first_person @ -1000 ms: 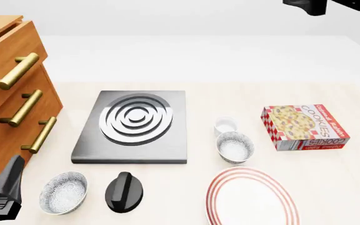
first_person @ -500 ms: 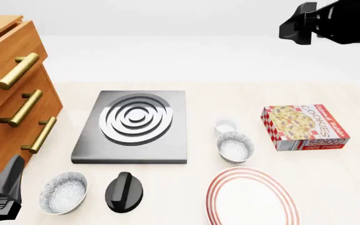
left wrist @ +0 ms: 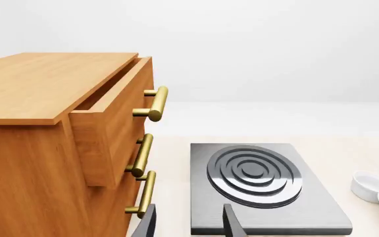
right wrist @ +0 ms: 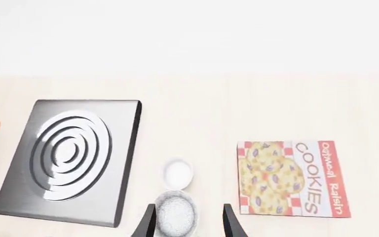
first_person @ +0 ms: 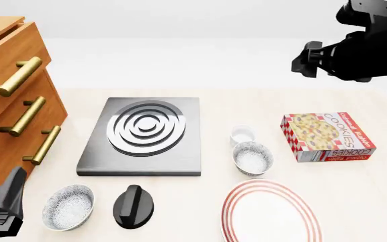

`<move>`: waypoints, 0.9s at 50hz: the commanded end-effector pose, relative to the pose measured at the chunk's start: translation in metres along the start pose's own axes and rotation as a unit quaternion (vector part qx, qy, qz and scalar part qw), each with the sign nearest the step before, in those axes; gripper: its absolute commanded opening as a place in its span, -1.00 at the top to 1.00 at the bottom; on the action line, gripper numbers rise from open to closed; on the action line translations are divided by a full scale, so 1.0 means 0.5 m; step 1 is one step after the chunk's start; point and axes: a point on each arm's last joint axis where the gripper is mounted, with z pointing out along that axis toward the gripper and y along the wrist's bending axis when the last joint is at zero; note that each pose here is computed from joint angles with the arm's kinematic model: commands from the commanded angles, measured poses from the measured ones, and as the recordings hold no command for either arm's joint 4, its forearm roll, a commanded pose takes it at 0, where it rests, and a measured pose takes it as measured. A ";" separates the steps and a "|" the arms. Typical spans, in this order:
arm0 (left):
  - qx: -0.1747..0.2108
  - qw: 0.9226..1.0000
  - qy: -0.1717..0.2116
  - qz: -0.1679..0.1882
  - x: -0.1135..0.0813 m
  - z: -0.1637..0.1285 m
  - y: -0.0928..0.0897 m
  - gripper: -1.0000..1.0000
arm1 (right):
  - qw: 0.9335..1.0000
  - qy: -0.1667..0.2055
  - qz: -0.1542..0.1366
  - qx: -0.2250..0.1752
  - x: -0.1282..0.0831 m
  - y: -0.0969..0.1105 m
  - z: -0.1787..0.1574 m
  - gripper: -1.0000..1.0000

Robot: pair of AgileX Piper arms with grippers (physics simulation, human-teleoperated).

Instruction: Pick the akita bowl between the plate and the ramekin and place it on the plate.

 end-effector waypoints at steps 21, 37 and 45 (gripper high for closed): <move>0.000 1.000 0.000 0.000 0.000 0.000 0.000 -1.00 | 0.998 0.045 0.030 0.021 0.082 -0.033 0.084 -1.00; 0.000 1.000 0.000 0.000 0.000 0.000 0.000 -1.00 | 0.997 0.071 0.017 0.022 0.116 -0.033 0.114 -1.00; 0.000 1.000 0.000 0.000 0.000 0.000 0.000 -1.00 | 0.996 0.083 0.010 0.019 0.133 -0.029 0.146 -1.00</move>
